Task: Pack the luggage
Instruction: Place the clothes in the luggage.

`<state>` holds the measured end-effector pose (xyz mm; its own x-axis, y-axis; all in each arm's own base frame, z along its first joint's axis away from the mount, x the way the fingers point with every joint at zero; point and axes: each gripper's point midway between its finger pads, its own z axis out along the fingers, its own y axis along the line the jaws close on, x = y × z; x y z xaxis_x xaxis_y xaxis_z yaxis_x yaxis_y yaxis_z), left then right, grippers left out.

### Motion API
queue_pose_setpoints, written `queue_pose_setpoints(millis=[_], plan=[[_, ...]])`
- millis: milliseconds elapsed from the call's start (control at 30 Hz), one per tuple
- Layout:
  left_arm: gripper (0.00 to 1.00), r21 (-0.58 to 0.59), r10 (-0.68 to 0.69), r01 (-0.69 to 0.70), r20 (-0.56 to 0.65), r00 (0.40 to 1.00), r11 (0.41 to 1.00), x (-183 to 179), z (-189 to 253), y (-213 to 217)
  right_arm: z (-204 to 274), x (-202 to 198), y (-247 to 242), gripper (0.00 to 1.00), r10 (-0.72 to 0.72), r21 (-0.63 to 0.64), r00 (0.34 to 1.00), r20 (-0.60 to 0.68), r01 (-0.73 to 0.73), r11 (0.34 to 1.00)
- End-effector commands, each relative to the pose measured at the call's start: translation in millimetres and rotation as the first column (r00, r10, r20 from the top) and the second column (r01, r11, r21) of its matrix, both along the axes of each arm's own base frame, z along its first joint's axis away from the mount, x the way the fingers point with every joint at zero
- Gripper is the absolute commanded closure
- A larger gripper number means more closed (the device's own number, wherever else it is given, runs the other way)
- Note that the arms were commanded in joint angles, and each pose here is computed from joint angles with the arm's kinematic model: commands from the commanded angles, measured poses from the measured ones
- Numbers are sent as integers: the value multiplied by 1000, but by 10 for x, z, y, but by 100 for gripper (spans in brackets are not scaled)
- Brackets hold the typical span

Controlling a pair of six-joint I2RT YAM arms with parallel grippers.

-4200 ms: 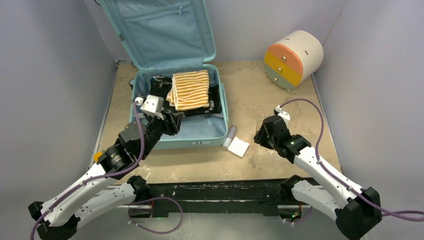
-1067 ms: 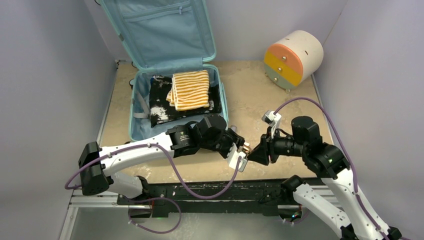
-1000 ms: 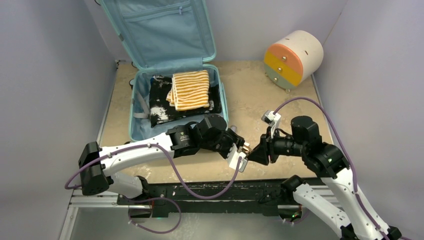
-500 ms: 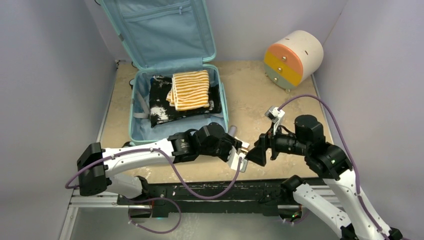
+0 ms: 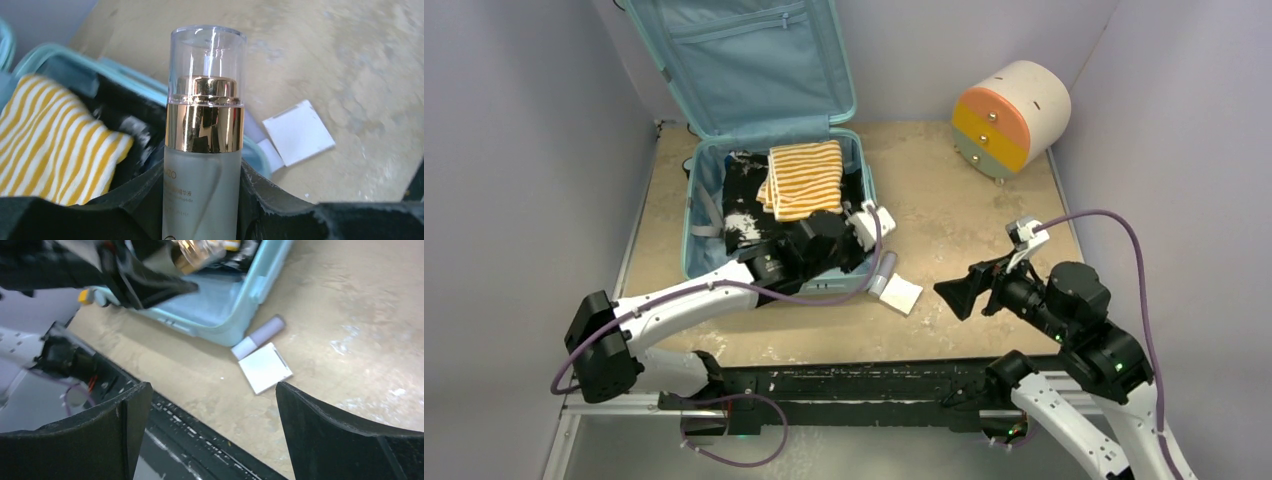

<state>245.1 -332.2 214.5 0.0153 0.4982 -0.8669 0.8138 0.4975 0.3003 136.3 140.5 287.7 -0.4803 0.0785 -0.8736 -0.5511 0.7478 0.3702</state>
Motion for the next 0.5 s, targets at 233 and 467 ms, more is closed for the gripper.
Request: queue_pose_setpoints(millis=[233, 467], plan=[[100, -30, 470, -554, -493, 732, 832, 706, -66, 667, -381, 375, -318, 7, -318, -22, 947, -55, 317, 948], [100, 35, 637, -790, -613, 466, 611, 642, -456, 939, -611, 429, -236, 7, -329, 1, 936, -122, 331, 943]])
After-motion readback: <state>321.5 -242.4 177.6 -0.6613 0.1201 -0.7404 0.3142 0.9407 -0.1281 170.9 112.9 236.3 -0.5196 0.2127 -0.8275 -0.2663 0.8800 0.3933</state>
